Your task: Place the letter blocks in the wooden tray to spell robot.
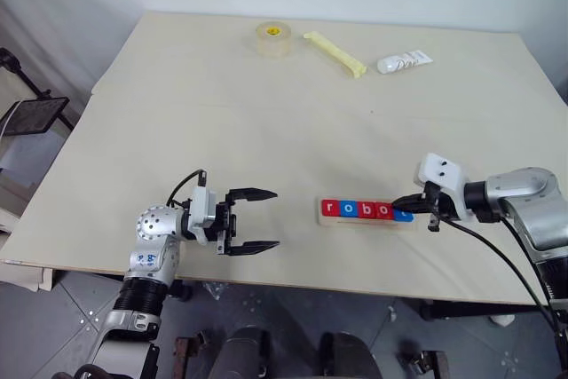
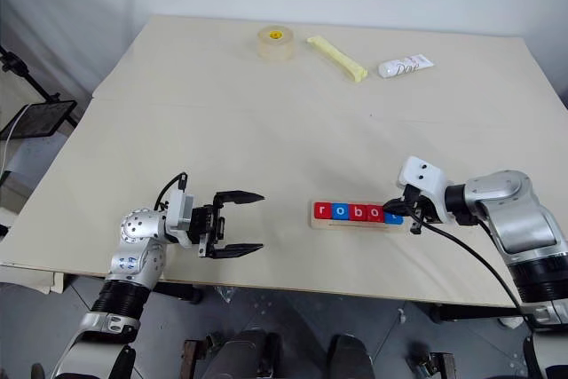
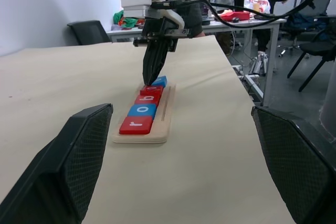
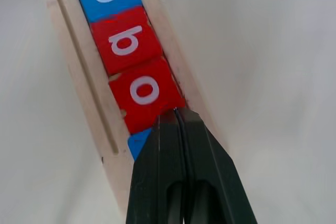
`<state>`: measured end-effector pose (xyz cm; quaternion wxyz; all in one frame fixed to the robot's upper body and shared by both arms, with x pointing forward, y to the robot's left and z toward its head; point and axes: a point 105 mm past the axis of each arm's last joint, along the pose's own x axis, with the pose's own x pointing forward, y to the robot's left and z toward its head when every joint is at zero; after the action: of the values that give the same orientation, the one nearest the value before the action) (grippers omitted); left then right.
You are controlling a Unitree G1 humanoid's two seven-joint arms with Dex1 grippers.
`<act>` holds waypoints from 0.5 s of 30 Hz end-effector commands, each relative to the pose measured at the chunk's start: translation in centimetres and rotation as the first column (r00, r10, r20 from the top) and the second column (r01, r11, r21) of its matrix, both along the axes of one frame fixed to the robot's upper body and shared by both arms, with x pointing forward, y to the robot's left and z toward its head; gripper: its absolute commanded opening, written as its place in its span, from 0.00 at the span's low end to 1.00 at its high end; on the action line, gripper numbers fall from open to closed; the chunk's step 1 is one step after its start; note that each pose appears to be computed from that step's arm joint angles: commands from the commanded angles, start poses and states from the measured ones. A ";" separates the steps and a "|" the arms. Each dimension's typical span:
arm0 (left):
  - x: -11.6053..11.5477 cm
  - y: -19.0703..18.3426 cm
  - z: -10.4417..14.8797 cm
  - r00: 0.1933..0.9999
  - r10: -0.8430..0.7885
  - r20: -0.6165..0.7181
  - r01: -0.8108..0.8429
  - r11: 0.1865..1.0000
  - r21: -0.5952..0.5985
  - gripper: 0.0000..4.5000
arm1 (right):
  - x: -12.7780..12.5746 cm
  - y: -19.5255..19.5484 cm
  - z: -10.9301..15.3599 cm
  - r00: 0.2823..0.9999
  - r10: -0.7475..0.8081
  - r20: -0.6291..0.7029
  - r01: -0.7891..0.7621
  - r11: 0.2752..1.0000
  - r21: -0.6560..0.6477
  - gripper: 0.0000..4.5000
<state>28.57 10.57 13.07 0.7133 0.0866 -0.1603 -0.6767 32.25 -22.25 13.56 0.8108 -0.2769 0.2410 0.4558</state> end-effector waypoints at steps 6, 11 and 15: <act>-0.1 -0.2 0.5 1.000 -0.010 0.029 0.010 1.000 -0.003 1.00 | 0.1 0.7 3.0 0.998 -0.007 0.065 0.002 0.998 0.068 0.01; 0.0 -0.2 0.5 1.000 -0.010 0.030 0.010 1.000 -0.002 1.00 | -0.2 0.6 4.1 0.996 -0.020 0.081 0.013 0.996 0.091 0.01; 0.0 -0.2 0.6 1.000 -0.010 0.029 0.010 1.000 -0.002 1.00 | -1.2 -0.2 4.0 0.999 -0.016 0.045 0.013 0.998 0.067 0.01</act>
<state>28.68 10.51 13.17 0.7126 0.0867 -0.1617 -0.6771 31.49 -22.01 16.40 0.8272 -0.2498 0.2200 0.4526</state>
